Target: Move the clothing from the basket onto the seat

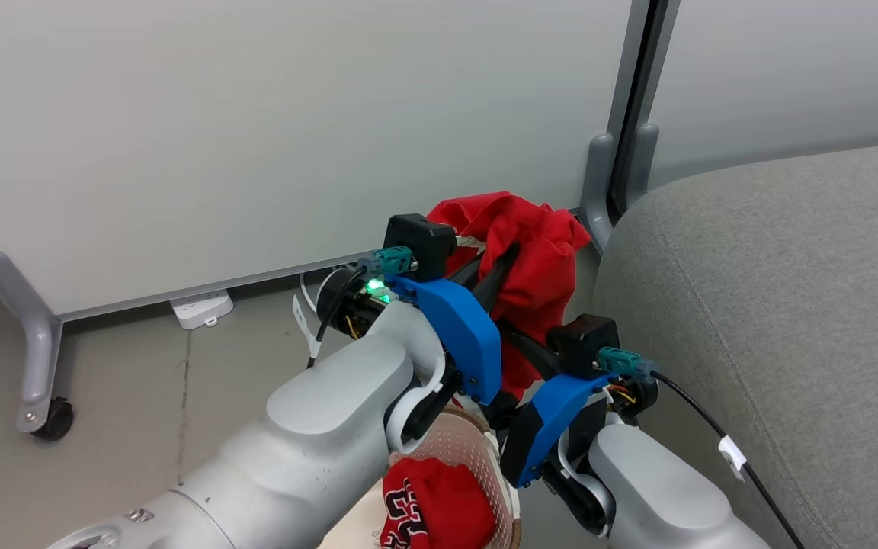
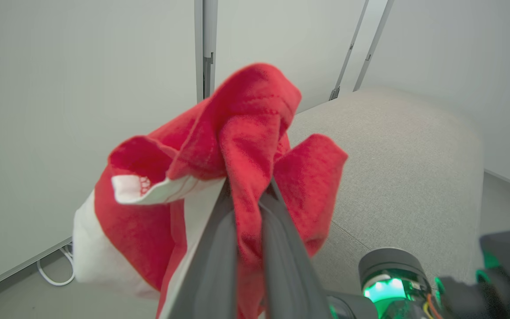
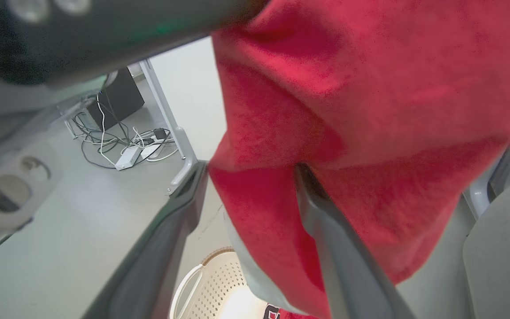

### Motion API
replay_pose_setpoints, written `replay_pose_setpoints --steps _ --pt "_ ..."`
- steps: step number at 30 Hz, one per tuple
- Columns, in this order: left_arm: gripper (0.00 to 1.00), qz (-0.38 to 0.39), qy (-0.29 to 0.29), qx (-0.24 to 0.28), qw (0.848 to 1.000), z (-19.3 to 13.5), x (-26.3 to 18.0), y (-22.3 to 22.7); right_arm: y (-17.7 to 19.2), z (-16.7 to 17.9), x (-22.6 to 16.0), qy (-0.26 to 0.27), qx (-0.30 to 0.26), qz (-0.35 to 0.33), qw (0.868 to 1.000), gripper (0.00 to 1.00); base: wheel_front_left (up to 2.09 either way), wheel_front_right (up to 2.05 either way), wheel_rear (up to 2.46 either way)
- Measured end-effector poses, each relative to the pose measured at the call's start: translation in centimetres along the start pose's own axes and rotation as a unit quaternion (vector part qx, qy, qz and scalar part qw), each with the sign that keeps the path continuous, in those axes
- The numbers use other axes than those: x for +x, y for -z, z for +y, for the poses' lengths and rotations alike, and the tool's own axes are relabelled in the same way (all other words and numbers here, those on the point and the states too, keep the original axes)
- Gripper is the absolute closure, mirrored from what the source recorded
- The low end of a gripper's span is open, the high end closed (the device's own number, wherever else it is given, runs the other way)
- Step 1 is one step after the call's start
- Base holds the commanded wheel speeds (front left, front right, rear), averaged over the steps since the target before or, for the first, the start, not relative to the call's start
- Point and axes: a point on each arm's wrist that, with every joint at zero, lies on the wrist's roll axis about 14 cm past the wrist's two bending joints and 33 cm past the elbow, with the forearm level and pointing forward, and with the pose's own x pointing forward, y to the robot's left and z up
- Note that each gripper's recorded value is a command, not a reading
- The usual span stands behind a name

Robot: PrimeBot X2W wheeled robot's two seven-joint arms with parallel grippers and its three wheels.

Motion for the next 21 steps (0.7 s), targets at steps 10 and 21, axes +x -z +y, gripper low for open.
replay_pose_setpoints --steps 10,21 --pt "1.00 -0.003 0.001 -0.002 1.000 -0.4 -0.6 -0.2 0.8 -2.8 0.2 0.042 0.016 0.020 0.999 0.00 0.00 0.00 0.00" --pt "1.00 -0.004 0.002 -0.008 1.000 -0.6 -1.0 -0.4 -1.5 -3.0 1.3 0.037 -0.009 -0.007 0.999 0.19 0.00 0.00 0.00"
